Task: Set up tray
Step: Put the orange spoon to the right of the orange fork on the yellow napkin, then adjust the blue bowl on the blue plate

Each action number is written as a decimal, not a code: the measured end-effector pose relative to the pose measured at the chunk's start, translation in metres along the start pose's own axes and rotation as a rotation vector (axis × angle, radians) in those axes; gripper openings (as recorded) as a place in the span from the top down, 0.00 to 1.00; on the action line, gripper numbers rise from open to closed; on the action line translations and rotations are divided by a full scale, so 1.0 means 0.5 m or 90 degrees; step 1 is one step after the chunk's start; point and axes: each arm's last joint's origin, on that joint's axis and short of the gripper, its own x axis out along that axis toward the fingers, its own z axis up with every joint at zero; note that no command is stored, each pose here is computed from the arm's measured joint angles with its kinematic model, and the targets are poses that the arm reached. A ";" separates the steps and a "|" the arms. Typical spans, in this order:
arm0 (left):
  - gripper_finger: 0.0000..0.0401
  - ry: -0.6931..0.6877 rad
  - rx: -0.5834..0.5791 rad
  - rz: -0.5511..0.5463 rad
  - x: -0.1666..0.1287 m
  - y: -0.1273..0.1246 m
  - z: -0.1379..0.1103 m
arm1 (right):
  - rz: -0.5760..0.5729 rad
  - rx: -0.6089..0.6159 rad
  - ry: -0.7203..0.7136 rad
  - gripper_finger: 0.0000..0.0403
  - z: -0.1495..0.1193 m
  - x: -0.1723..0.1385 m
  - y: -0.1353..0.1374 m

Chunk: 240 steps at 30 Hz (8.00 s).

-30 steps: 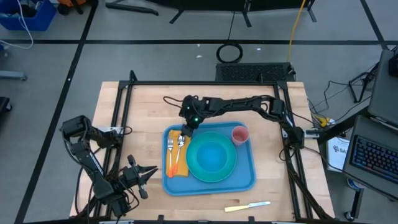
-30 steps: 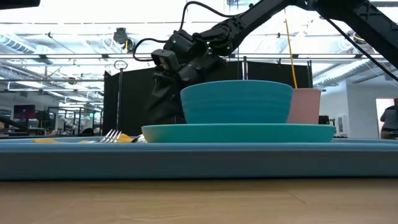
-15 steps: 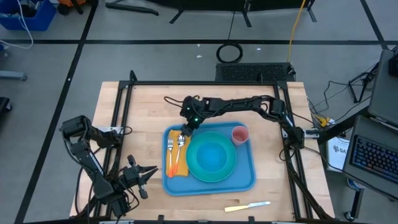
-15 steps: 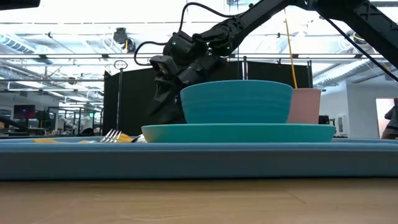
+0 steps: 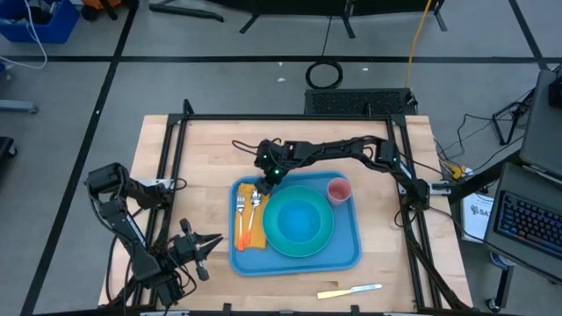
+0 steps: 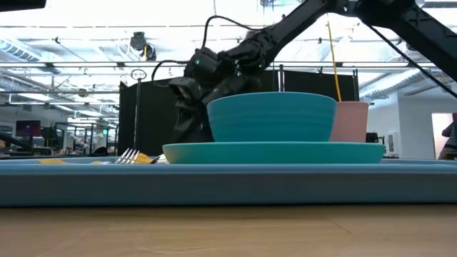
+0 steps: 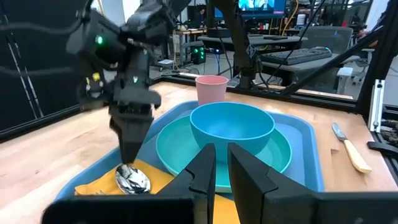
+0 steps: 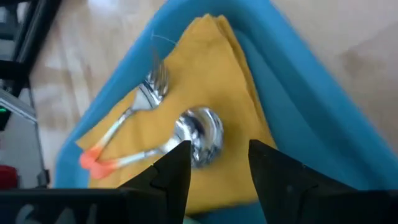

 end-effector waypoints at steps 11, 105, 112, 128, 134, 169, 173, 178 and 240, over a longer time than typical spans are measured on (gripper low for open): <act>0.89 0.003 0.004 0.001 0.000 0.000 -0.001 | 0.032 -0.016 -0.013 0.62 0.005 0.018 -0.002; 0.89 0.016 0.008 0.004 0.000 0.000 -0.002 | 0.069 -0.126 -0.058 0.99 0.018 0.019 0.013; 0.89 0.017 0.008 0.004 0.000 0.000 -0.002 | 0.069 -0.134 -0.059 0.99 0.018 0.019 0.013; 0.89 0.018 0.008 0.004 0.000 0.000 -0.002 | 0.068 -0.164 -0.094 0.75 0.026 0.018 0.019; 0.89 0.019 0.008 0.004 0.000 0.000 -0.002 | 0.057 -0.147 -0.104 0.73 0.027 0.018 0.019; 0.89 0.058 -0.011 0.011 0.000 -0.004 -0.007 | -0.146 -0.387 -0.130 0.81 -0.099 -0.076 0.264; 0.89 0.071 -0.024 0.011 -0.001 -0.007 -0.008 | -0.195 -0.415 -0.119 0.83 -0.144 -0.070 0.301; 0.89 0.070 -0.027 0.006 -0.001 -0.011 -0.009 | -0.254 -0.461 -0.147 0.84 -0.188 -0.067 0.343; 0.89 0.015 -0.002 0.133 0.129 -0.009 0.011 | -0.339 -0.349 0.123 0.72 -0.526 -0.069 0.416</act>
